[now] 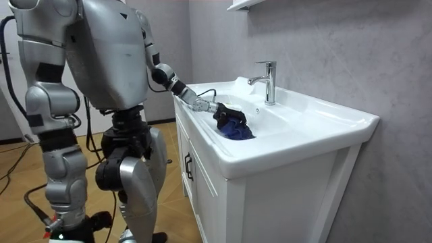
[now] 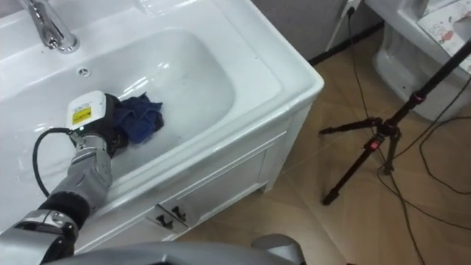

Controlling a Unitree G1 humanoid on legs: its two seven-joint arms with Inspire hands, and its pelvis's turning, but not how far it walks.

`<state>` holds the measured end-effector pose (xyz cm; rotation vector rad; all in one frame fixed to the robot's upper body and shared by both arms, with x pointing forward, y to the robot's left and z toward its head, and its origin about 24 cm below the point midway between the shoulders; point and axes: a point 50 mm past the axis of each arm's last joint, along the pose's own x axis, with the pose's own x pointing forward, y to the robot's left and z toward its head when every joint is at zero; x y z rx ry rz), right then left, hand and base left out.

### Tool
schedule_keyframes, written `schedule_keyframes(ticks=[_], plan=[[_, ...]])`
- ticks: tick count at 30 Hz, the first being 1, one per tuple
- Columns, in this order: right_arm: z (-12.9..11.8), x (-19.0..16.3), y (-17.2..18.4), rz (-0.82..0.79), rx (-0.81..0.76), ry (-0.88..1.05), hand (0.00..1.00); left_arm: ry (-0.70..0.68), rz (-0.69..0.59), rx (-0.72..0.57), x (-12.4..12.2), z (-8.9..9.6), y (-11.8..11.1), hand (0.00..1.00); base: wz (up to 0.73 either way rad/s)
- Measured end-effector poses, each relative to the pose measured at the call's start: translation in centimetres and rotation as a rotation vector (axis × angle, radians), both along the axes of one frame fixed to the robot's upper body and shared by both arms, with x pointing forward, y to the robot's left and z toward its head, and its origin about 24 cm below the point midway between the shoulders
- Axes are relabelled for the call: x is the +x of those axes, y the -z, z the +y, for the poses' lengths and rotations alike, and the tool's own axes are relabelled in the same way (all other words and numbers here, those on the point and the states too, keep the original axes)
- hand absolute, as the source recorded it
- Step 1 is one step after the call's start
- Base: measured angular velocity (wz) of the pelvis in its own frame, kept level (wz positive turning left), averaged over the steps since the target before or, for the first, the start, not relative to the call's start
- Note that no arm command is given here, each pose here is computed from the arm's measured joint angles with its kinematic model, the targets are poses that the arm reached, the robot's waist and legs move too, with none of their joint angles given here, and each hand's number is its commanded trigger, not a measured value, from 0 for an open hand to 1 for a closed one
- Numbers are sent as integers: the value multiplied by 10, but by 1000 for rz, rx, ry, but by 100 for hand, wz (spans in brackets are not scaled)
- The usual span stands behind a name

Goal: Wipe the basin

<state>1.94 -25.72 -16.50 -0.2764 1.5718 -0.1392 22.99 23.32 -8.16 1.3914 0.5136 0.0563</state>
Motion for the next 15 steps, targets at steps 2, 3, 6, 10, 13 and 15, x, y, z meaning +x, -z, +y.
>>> schedule_keyframes(ticks=[2,3,6,10,13,15], plan=[[0,-2,0,22,-3,-7,0,0,26,52,-10,8,4,100,-13],[0,-2,0,26,-5,-13,0,-7,31,61,-13,12,5,100,3],[-2,0,-1,31,-13,-6,0,-60,25,116,-20,31,2,100,24],[-9,3,-3,32,-39,-13,0,-123,25,167,-35,49,2,100,27],[-12,6,-4,20,-58,-22,0,-127,27,182,-42,50,4,100,33],[-11,11,-4,-1,-57,-20,0,-114,33,206,-43,52,4,100,16]])
